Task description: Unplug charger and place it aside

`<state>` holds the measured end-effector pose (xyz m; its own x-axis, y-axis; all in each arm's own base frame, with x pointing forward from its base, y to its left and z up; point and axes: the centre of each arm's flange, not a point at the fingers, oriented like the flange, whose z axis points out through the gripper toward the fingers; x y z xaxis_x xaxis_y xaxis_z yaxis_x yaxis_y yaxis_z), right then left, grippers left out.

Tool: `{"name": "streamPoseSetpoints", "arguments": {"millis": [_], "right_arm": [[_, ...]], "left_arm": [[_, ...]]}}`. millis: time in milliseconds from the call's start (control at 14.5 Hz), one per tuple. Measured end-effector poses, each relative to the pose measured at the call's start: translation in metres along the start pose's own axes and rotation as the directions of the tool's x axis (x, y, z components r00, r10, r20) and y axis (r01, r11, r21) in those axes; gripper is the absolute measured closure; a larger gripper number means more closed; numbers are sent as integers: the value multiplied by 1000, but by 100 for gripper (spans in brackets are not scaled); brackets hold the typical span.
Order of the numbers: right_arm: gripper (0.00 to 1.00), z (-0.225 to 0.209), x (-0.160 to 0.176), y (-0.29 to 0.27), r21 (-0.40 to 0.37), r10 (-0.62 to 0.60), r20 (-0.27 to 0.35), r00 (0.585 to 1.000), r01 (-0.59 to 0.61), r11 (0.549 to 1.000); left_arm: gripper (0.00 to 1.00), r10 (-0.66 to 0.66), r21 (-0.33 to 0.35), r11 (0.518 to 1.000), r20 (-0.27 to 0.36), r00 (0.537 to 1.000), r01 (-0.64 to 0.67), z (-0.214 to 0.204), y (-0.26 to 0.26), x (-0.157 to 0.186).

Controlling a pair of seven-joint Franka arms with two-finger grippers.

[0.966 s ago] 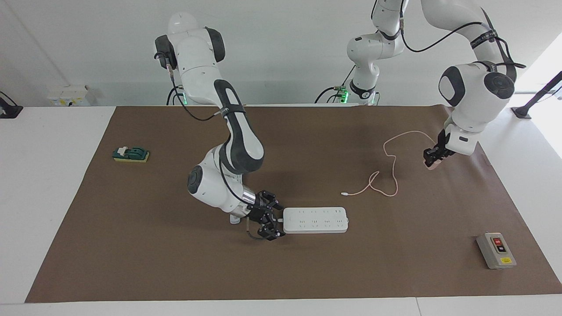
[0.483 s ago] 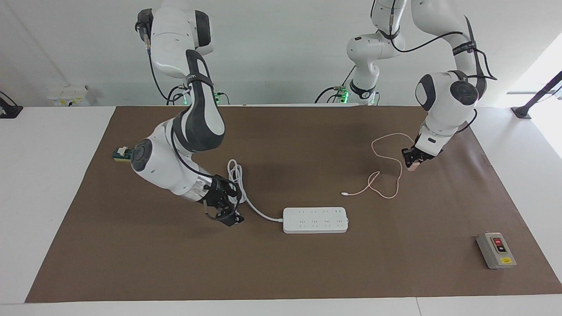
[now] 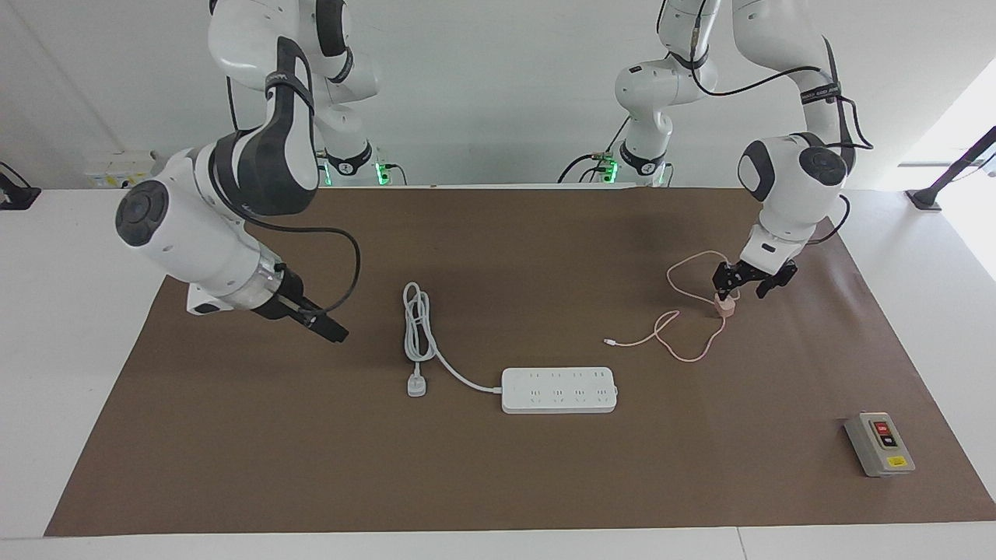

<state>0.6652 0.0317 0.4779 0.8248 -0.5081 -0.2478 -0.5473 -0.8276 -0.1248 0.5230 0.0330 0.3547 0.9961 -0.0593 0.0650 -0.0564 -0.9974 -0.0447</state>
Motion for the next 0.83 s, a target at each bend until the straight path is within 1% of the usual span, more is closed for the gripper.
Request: {"name": "streamPoseSetpoints", "arguments": {"millis": [69,207,345,414,483,552,621,690,828], "right_arm": [[0,-12,0,11,-23,-79,-16,997,79,997],[0,-34,-3,27,-67,-236,-42,971,233,970],[0,-56,-8,40,-106,-380,-57,923,373,922],[0,-67,-11,47,-118,-432,-64,900,423,898],[0,-79,-14,56,-131,-472,-65,879,461,878],[0,-90,-18,66,-138,-499,-63,864,487,862],[0,-102,-22,77,-144,-517,-62,854,505,851],[0,-115,-28,89,-152,-530,-60,846,517,842],[0,-139,-43,110,-174,-546,-52,836,531,829]], "left_arm": [[0,-1,1,1000,-8,1000,1,-2,-2,1],[0,-3,3,1000,-31,1000,3,-12,-2,8],[0,-20,5,1000,-52,998,20,-28,-1,19],[0,-31,5,999,-44,999,32,-40,-1,24],[0,-40,4,999,-17,999,40,-55,0,30],[0,-42,4,999,23,999,42,-75,2,36],[0,-43,5,999,65,997,43,-98,4,41],[0,-44,5,999,94,995,43,-120,4,46],[0,-42,4,999,103,994,42,-147,5,55]]}}
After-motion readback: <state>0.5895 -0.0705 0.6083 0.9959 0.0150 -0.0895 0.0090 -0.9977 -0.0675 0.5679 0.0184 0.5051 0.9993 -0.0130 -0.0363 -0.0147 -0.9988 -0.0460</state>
